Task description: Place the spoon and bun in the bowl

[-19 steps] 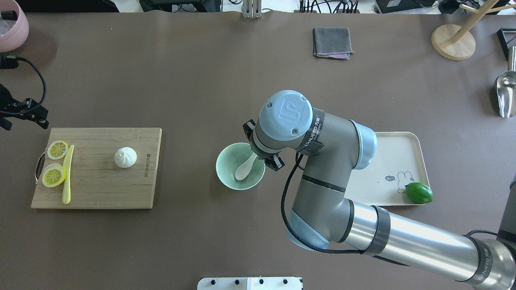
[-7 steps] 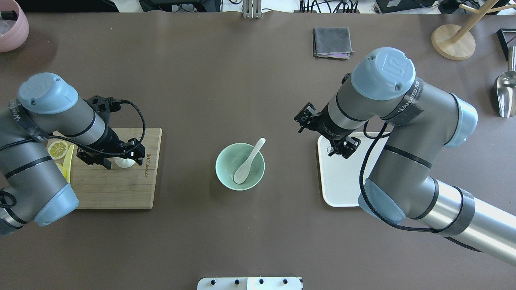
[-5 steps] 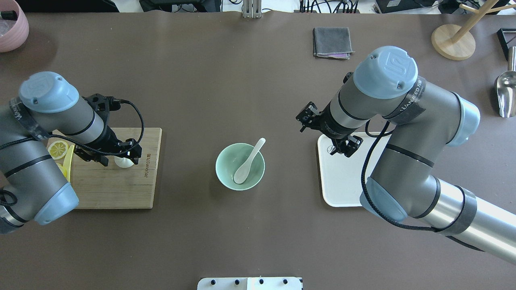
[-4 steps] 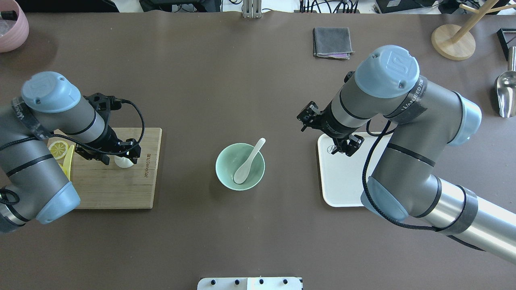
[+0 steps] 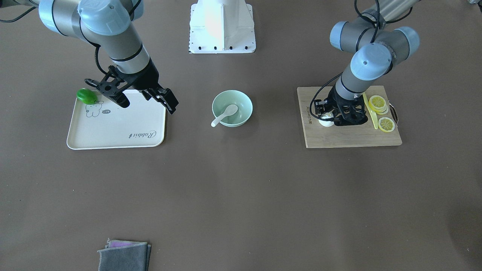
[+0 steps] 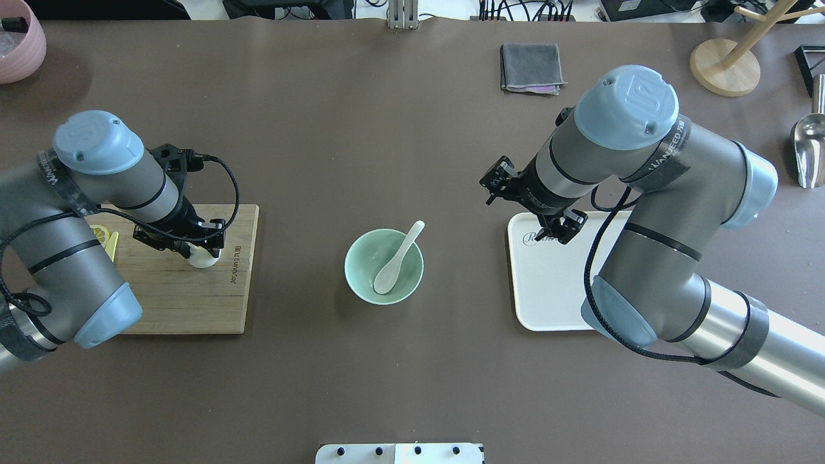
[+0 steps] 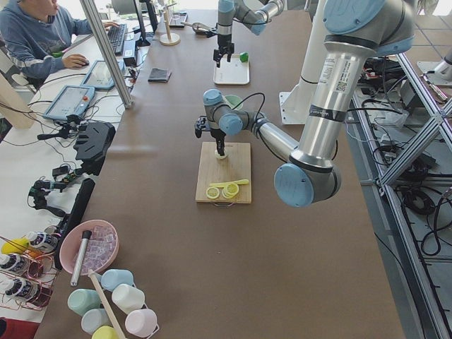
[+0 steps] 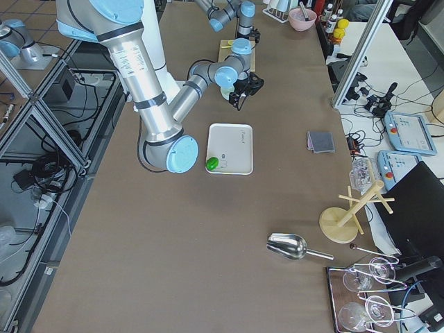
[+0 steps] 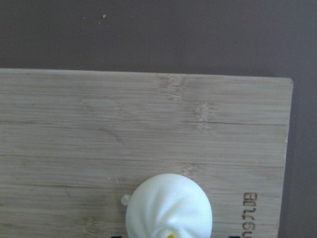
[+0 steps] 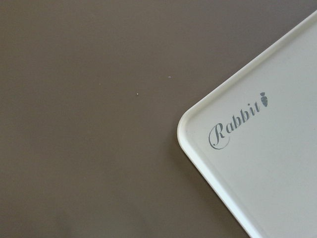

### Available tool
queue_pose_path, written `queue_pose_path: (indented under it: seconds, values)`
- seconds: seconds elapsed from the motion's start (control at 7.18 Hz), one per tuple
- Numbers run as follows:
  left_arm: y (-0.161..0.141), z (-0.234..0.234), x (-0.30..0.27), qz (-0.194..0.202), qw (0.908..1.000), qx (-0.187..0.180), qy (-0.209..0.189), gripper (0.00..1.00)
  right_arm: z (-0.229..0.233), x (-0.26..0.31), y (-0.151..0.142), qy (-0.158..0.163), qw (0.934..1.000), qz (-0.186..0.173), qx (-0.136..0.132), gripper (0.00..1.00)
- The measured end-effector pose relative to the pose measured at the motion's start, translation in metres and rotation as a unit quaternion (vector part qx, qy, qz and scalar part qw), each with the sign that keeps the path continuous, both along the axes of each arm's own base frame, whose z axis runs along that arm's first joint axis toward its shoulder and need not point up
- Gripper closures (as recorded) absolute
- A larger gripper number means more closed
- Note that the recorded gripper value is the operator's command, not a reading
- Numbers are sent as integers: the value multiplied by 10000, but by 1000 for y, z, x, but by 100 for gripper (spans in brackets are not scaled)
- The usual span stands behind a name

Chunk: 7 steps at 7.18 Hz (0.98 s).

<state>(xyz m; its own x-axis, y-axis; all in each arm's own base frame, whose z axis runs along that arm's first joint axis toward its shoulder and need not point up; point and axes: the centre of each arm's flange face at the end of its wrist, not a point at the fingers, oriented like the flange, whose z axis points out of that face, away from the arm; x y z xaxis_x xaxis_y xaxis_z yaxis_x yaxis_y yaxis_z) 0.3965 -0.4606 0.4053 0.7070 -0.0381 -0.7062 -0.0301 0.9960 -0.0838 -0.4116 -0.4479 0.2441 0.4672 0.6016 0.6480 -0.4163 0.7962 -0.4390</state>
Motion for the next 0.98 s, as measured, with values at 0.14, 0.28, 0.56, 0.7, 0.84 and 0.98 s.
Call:
queue_pose_path:
  seconds: [0.14,0.28,0.56,0.7,0.84,0.98]
  values:
    - [0,-5,0,-17,10000,4,32,100,2,9,-2,-23,10000,-18,-5,0]
    - [1,-15,-1,-66,9999,-11,100,100,7,21,-6,-42,10000,-58,11,0]
    - [5,-70,10,-476,9974,-313,440,100,25,52,-16,-25,9998,-156,80,0]
    - [14,-110,32,-648,9939,-594,671,100,41,72,-19,12,9995,-283,173,0]
    - [33,-146,61,-690,9902,-859,853,100,56,89,-23,55,9989,-394,263,0]
    - [51,-177,88,-665,9873,-1050,986,100,69,104,-27,111,9982,-476,346,0]
